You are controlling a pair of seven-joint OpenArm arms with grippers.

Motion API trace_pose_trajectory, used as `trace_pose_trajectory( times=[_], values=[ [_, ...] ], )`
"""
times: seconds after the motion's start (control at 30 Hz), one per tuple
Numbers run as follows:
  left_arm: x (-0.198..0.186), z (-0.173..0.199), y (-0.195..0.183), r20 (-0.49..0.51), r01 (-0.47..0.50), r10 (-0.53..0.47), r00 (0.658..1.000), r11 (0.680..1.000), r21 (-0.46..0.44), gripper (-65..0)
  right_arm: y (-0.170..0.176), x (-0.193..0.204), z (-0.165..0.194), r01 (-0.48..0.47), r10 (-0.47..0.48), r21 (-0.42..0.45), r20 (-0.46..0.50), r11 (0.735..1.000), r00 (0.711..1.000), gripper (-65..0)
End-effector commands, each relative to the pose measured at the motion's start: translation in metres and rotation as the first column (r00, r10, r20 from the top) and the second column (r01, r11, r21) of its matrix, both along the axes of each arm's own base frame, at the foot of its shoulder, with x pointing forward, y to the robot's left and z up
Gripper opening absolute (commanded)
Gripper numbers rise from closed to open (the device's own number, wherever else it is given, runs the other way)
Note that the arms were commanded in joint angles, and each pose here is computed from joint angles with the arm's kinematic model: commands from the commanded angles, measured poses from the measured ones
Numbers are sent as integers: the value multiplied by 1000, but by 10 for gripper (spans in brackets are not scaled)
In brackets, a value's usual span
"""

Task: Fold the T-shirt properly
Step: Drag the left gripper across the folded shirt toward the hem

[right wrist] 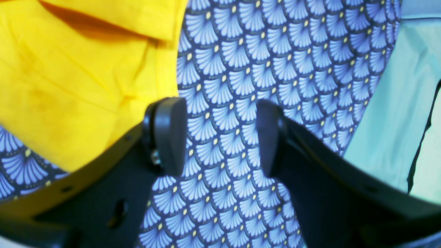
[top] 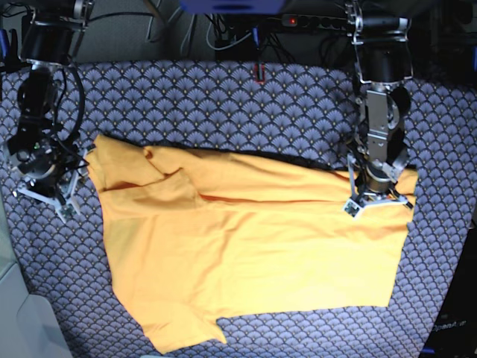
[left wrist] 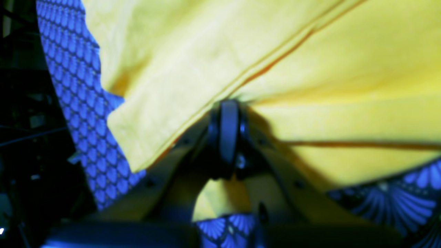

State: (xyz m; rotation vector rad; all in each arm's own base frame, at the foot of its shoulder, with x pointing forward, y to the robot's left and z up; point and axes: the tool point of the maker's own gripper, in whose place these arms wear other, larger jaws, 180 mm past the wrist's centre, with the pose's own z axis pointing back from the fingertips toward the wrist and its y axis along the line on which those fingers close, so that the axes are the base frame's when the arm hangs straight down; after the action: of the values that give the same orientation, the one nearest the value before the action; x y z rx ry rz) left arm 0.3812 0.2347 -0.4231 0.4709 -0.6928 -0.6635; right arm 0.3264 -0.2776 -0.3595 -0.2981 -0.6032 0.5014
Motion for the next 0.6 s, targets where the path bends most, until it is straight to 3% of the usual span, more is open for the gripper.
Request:
trace_pose_trajectory(
  times=[0.0,0.2,0.33,0.4,0.47,0.53,0.57],
  values=[
    [7,10,7,17,-4,4,1000,999,36,-650,-5,10,16,2,-1,-9,52,1000,999,-319],
    [33,22,-16,34,82,-86,996,992,92,-650,-4,10,15,1,-1,-7,52,1000,999,-319],
    [70,66,-14,175,26,-42,984,996,90,-650,-4,10,15,1,-1,-7,52,1000,999,-319],
    [82,96,-10,306,-55,25,952,994,91,-650,-5,7,13,1,-1,-9,44,1000,999,-319],
    [89,133,-1,452,-128,75,889,988,87,-650,-4,6,15,-2,2,-13,49,1000,999,-319],
    [89,154,1,537,-147,79,840,985,85,-650,-3,4,16,-6,7,-18,52,1000,999,-319],
    [85,153,-1,543,-142,71,837,986,90,-650,-3,3,17,-8,9,-21,55,1000,998,-319]
  ],
)
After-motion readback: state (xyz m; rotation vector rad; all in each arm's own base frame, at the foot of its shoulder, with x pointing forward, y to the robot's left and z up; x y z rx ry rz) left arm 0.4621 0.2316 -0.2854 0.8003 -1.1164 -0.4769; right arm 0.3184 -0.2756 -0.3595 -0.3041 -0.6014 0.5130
